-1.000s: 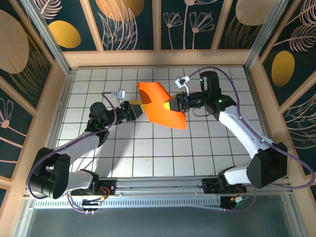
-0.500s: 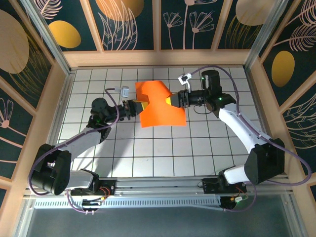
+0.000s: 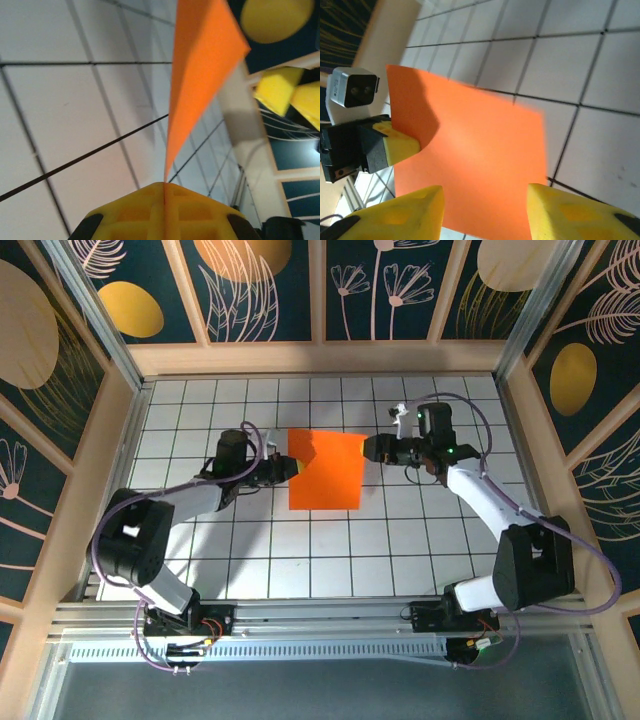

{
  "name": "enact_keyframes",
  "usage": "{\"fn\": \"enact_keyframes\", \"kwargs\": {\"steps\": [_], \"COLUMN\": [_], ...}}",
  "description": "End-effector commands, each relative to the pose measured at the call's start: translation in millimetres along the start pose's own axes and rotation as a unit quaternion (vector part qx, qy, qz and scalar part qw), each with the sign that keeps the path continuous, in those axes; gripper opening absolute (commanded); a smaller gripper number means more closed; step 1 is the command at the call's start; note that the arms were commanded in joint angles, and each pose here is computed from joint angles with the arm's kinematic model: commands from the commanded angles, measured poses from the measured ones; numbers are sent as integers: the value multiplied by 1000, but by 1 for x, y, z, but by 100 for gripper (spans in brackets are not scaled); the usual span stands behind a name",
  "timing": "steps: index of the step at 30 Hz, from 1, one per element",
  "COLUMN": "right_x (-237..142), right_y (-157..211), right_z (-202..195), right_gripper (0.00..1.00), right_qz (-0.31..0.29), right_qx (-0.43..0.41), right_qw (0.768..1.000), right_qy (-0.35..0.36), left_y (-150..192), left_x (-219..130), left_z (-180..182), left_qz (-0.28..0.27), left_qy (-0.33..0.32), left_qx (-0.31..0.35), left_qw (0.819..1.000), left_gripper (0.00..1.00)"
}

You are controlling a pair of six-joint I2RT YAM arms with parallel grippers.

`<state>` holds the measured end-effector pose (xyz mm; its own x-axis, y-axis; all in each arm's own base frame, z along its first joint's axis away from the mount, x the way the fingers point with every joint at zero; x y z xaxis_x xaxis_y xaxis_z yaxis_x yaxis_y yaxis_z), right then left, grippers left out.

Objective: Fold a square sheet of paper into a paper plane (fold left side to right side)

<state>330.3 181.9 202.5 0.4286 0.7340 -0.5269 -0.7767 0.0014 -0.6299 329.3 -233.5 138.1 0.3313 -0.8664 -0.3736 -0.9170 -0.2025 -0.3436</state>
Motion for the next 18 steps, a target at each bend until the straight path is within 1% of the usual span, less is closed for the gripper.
{"fn": "enact_keyframes", "kwargs": {"steps": [1, 2, 3, 5, 8, 15, 18], "right_x": [11, 15, 19, 28, 40, 71, 82], "right_y": [13, 17, 21, 30, 41, 59, 65], "right_z": [-26, -29, -31, -35, -39, -45, -48], "right_gripper": [43, 41, 39, 34, 28, 1, 0], "right_qz": [6, 13, 20, 35, 53, 91, 106], "right_qx": [33, 37, 40, 46, 56, 74, 79], "right_qw": [998, 998, 998, 997, 995, 992, 990], "right_qy": [48, 49, 50, 55, 57, 55, 57], "left_y": [9, 9, 15, 17, 19, 21, 21], "left_x": [10, 11, 16, 18, 19, 22, 22], "left_z": [32, 34, 47, 59, 71, 76, 76], "left_qz": [35, 38, 48, 54, 59, 68, 71], "left_qy": [-68, -74, -87, -110, -139, -144, -143], "left_qx": [-31, -34, -48, -56, -60, -62, -61], "left_qw": [997, 996, 994, 991, 987, 985, 985], "left_gripper": [0, 0, 0, 0, 1, 6, 9]}}
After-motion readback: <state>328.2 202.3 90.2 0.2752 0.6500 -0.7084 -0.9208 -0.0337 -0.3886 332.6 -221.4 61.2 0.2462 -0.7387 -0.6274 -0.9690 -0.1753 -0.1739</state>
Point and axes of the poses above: each hand's point on the last joint's axis, 136 mm out from that joint toward the fingers, its own x axis out along the fingers, its own z axis along the line the jaws close on, y = z × x, the point moved 3 cm from there along -x, back along the fingers, and after that the axes turned 5 degrees about -x, right-handed, at the moved point
